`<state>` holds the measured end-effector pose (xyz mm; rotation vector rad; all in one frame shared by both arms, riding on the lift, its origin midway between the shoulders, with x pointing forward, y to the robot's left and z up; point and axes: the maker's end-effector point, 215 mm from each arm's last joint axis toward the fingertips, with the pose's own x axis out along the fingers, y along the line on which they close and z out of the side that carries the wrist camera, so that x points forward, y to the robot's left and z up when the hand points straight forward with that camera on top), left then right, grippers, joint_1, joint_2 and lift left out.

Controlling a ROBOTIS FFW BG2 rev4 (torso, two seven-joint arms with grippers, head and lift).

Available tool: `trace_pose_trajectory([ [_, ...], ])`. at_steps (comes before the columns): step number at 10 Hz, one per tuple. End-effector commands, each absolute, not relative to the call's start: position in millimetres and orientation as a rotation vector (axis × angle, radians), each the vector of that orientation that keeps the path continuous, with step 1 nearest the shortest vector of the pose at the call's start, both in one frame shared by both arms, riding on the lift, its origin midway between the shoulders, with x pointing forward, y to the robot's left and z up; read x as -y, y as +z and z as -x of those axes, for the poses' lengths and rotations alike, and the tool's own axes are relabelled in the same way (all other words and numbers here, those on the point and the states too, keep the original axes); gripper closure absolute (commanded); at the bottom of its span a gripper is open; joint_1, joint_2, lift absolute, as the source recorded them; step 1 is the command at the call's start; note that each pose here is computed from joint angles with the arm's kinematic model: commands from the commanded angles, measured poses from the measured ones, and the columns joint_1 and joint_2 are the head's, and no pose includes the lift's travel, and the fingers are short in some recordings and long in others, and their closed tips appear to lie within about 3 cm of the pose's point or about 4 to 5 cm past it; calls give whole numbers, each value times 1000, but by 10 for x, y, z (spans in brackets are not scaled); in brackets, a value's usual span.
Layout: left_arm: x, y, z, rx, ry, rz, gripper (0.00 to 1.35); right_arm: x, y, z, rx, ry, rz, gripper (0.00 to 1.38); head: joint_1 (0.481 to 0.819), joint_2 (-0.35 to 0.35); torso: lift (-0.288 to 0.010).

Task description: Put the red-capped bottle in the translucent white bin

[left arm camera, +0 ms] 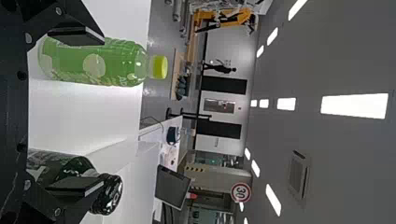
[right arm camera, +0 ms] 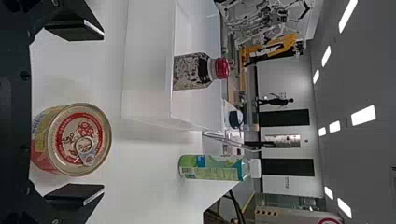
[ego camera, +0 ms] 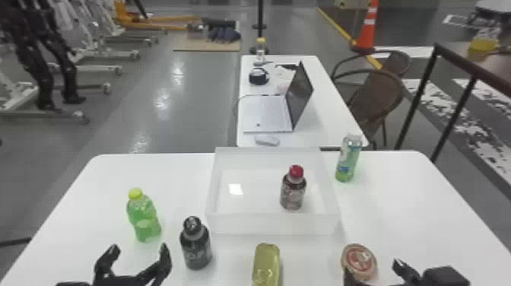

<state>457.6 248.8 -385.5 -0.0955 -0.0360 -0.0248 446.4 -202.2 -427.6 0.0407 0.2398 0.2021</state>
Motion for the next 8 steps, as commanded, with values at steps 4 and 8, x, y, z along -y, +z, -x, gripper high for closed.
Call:
trace_pose_trajectory([
  [4, -2504, -3841, -4581, 40, -20, 96, 228, 2022, -4245, -4472, -226, 202, -44, 140, 549, 0, -100],
  [8, -2503, -3840, -4574, 41, -20, 94, 228, 2025, -4222, -4476, -213, 201, -47, 140, 549, 0, -100],
])
